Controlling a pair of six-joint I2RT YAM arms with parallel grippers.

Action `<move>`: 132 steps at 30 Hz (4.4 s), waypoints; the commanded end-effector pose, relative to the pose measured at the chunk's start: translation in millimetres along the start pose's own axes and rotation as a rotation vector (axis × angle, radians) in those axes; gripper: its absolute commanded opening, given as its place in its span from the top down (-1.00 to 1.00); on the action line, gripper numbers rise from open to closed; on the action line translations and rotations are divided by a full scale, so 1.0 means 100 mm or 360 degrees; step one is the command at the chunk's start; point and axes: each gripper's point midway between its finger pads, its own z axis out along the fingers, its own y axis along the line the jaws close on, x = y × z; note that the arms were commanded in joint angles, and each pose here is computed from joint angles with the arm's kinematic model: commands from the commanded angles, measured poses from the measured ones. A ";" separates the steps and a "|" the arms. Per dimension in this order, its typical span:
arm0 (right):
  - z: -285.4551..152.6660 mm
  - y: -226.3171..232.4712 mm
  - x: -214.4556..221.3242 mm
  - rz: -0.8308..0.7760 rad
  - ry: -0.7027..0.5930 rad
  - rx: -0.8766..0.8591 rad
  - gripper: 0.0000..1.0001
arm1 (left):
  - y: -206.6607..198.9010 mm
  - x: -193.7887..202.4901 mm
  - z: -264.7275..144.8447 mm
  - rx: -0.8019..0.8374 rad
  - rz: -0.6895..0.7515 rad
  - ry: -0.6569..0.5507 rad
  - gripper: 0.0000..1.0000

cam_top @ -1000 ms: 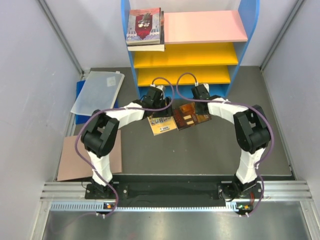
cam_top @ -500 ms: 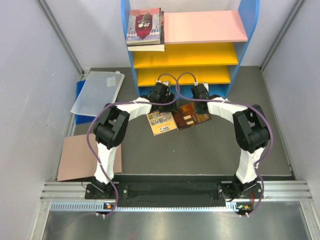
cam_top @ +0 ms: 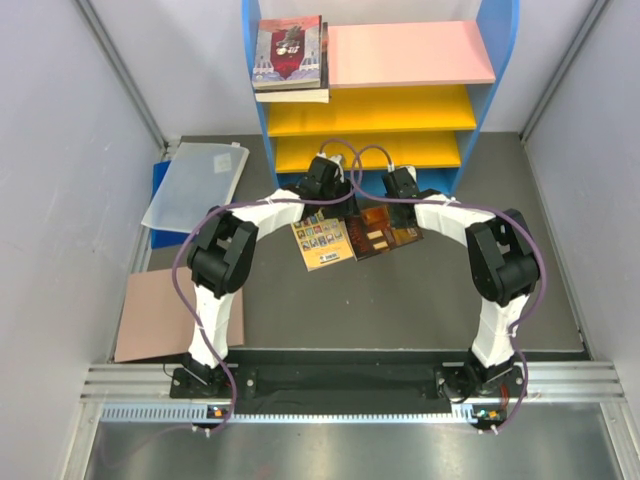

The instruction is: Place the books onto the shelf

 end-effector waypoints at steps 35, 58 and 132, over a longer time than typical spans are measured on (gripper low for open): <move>-1.41 -0.07 0.30 0.0952 -0.0135 -0.0852 -0.55 | -0.64 0.59 -0.37 0.0472 -0.0231 0.0270 1.00; -1.79 0.14 0.71 0.1383 0.0029 -0.1470 -0.53 | -1.19 -0.31 -0.78 0.0658 -0.0374 -0.0087 1.00; -2.50 0.43 -0.67 0.0313 -0.0484 -0.2078 1.00 | -0.87 0.47 -1.95 0.0804 -0.0097 -0.0372 -0.98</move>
